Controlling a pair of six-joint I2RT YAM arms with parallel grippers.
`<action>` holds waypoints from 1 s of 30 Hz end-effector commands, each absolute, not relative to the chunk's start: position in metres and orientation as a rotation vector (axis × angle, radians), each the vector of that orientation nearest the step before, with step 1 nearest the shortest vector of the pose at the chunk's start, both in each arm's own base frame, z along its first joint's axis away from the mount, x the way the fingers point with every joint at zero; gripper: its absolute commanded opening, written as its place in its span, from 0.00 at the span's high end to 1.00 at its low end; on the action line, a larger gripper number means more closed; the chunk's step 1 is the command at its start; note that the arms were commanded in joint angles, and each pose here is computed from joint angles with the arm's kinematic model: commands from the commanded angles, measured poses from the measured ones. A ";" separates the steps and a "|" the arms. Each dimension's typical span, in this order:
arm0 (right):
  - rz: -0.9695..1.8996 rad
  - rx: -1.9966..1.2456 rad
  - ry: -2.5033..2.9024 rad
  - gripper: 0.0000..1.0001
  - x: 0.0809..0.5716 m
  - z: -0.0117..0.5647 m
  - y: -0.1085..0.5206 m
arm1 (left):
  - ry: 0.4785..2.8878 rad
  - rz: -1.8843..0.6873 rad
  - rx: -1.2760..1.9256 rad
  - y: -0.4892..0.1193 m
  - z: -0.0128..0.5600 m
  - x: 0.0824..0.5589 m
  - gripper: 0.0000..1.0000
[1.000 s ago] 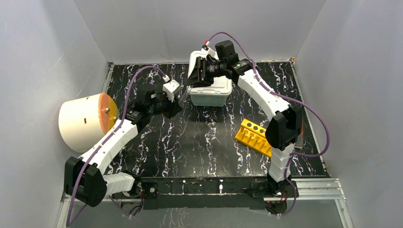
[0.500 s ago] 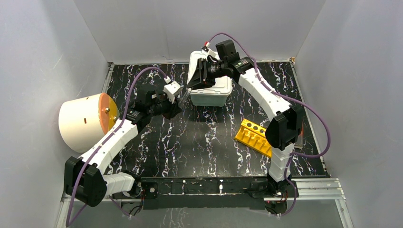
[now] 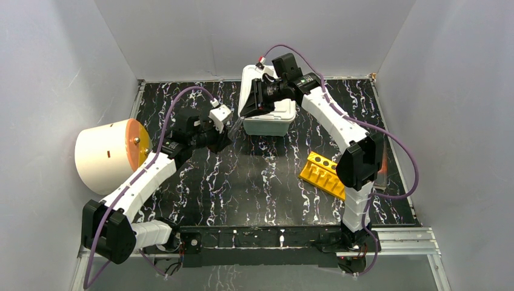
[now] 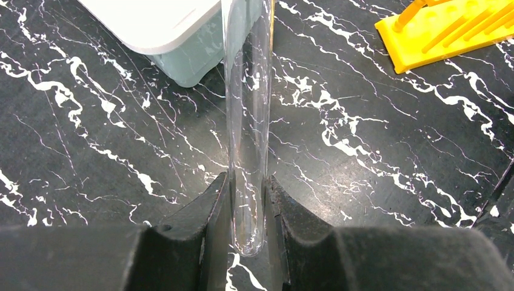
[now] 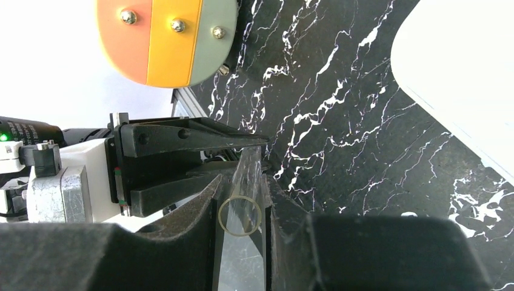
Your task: Organize the chemistry lab equipment
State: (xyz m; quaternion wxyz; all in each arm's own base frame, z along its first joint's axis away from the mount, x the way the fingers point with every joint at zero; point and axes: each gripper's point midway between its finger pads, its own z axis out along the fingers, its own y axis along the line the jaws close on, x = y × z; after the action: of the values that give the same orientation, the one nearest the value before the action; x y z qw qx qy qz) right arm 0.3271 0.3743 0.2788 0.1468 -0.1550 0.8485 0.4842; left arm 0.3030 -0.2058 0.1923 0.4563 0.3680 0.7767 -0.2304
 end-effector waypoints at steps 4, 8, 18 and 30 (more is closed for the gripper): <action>1.326 -0.459 2.367 0.73 0.331 0.304 0.374 | 1.862 -0.583 0.880 -0.212 0.217 0.307 0.68; 1.232 -0.442 2.358 0.73 0.333 0.310 0.362 | 1.868 -0.579 0.812 -0.210 0.231 0.311 0.29; 0.851 -0.381 2.408 0.73 0.322 0.313 0.296 | 1.755 -0.717 0.840 -0.229 0.262 0.301 0.18; 0.282 -0.139 2.477 0.73 0.283 0.304 0.177 | 1.845 -0.650 0.673 -0.226 0.223 0.338 0.19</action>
State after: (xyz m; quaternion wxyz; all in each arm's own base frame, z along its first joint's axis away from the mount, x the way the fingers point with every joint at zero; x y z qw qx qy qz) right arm 0.2960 0.2282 0.3049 0.2983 -0.0927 0.9291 0.1979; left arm 0.3237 -0.2258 0.2341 0.5023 0.3020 0.7597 -0.2816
